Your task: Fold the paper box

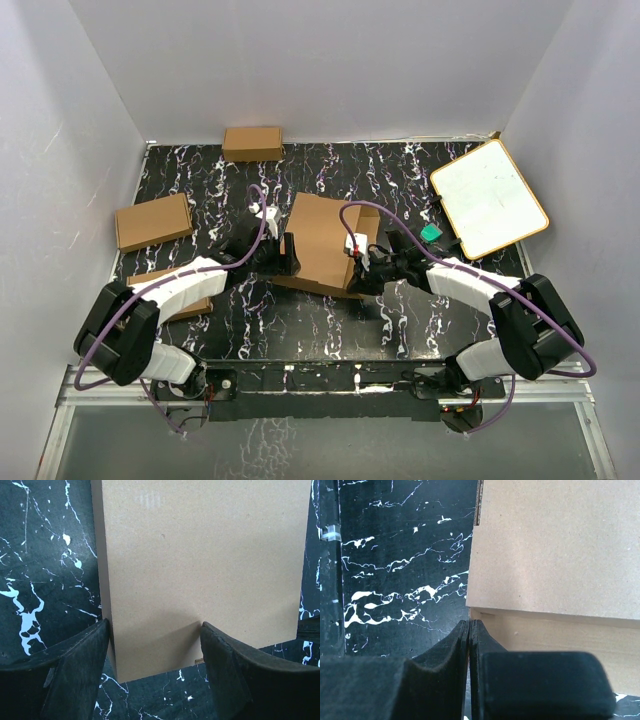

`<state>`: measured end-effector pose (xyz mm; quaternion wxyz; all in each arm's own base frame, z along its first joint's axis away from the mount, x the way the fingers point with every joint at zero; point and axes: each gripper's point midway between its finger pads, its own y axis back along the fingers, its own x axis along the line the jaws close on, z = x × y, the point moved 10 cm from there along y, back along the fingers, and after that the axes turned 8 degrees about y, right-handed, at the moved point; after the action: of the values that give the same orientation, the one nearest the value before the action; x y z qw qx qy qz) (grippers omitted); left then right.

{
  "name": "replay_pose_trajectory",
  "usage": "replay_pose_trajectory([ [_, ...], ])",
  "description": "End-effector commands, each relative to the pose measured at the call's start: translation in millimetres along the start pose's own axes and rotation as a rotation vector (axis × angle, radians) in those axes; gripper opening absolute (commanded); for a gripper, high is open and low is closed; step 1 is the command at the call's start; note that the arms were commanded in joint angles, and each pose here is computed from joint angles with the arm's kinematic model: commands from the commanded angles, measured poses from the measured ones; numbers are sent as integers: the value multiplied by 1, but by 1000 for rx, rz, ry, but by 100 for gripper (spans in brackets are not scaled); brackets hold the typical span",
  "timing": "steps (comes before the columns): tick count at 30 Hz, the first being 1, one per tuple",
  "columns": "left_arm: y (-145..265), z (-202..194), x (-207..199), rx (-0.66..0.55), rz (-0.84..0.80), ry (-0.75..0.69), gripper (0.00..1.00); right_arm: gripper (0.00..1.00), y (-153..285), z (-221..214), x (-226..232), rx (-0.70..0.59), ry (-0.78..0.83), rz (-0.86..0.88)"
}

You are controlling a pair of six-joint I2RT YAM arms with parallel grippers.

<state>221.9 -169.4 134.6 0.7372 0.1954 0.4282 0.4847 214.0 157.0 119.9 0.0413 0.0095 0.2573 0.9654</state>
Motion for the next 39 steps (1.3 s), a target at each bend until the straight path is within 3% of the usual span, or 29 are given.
replay_pose_trajectory([
  [1,-1,-11,-7,94,-75,-15,68,8,-3,31,-13,-125,91,-18],
  [13,-1,-18,-6,101,-75,-16,70,9,-4,30,-15,-120,79,-23],
  [21,18,-6,-7,12,-15,5,78,32,11,28,-15,-96,158,4],
  [28,41,9,-12,-88,19,25,83,41,31,32,-16,-134,178,35],
  [33,61,12,-17,-152,-29,57,83,44,49,39,-22,-170,163,-9],
  [39,85,-2,-21,-208,-183,170,81,45,79,44,-45,-171,89,-187],
])
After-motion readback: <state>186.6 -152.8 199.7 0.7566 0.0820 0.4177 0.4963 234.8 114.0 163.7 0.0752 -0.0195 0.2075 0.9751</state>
